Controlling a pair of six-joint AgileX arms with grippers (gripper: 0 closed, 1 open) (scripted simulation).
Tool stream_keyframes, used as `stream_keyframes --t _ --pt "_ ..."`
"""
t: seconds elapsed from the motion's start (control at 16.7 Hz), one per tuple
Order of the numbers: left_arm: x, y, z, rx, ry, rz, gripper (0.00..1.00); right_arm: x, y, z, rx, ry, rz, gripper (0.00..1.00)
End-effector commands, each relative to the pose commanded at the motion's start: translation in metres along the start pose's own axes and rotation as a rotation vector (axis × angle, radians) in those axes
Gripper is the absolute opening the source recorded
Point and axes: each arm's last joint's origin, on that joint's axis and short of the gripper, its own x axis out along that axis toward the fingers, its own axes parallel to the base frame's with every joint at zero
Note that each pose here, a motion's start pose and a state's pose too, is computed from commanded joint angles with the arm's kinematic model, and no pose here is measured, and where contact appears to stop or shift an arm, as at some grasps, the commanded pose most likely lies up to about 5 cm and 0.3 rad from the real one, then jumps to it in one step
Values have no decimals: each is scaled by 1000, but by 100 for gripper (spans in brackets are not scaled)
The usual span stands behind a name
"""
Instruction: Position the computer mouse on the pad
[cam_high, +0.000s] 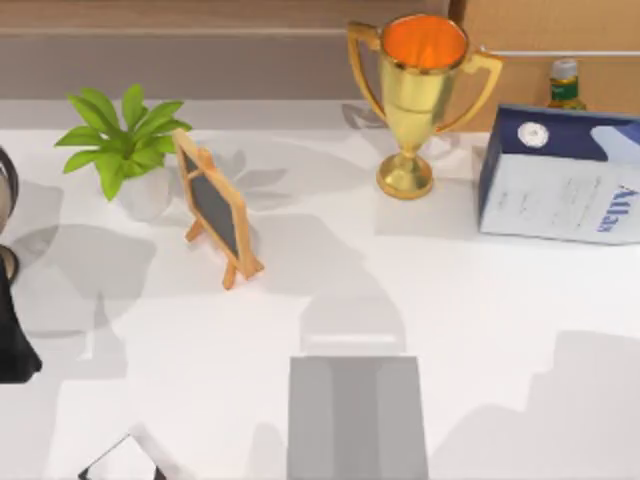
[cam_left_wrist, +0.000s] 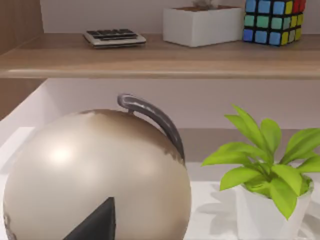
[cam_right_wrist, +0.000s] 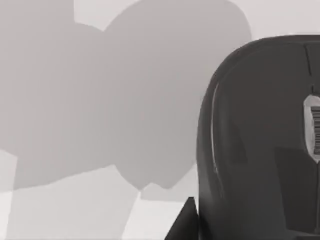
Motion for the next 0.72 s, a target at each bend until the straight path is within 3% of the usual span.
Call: stream_keyframes --t 0.3,0.48,0.72 --pt "0 0 0 0 0 0 100 -55 17 -3 -91 -70 -43 0" --pt "0 0 0 0 0 0 100 -77 17 -1 -124 -93 -33 0" --pt "0 0 0 0 0 0 100 -81 -7 5 -61 -75 -31 0"
